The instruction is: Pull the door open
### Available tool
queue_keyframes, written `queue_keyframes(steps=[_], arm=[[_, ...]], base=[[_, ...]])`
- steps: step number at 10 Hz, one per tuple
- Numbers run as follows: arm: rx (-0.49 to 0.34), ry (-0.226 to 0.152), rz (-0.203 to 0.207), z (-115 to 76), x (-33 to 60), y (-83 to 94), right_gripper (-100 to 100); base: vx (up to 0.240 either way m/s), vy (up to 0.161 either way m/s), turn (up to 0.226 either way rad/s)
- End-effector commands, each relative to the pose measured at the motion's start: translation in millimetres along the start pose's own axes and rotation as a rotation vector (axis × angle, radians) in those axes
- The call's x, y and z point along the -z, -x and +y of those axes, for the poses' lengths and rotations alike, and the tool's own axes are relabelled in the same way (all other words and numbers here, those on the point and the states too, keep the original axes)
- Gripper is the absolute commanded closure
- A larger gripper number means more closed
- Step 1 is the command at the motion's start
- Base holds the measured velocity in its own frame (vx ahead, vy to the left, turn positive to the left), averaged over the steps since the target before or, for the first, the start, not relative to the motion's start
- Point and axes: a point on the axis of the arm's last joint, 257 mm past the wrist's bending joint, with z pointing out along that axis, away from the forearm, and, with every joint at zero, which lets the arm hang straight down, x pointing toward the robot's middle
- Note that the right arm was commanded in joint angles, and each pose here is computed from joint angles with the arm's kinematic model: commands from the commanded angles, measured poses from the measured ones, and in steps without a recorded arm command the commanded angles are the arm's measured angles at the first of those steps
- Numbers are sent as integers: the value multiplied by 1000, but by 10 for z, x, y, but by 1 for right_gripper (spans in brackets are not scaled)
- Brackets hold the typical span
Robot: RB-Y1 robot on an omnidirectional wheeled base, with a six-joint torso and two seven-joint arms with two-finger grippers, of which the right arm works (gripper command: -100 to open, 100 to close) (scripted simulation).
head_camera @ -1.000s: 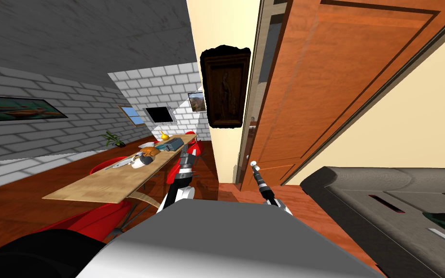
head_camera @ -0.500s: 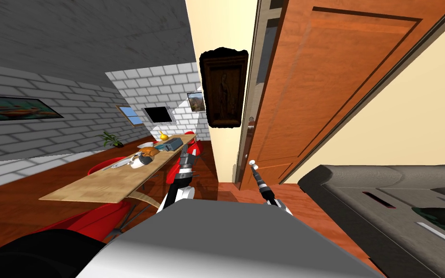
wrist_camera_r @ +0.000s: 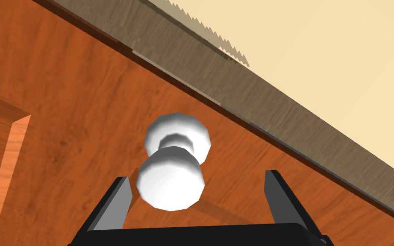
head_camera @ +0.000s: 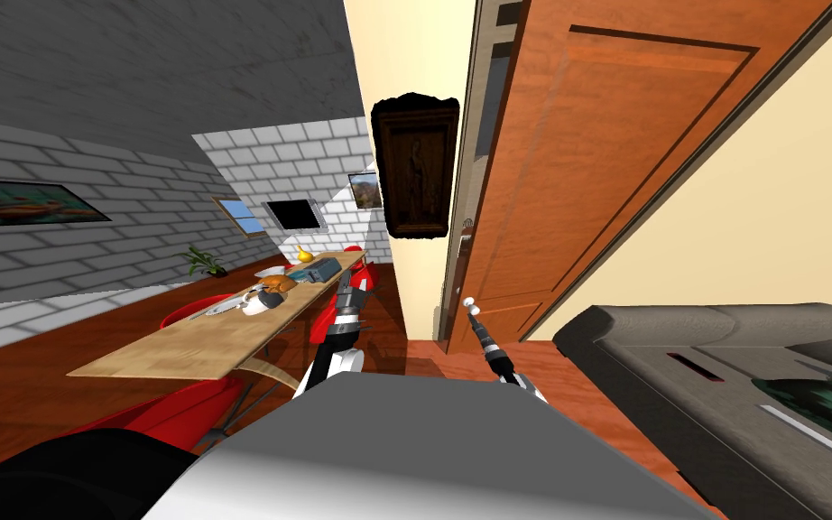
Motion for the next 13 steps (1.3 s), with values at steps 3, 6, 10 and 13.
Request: queue_keyframes(steps=[3,6,10,13], arm=[[90,4,7,12,13,-16,-100],[187,11,16,29,33,-36,-100],[317,21,29,52,64,-65,-100],[383,25,32,60,74,-74,-100]], base=[[-23,-13,-13],[-26,-15,-27],[-27,-14,-21],[-20,-13,-17]])
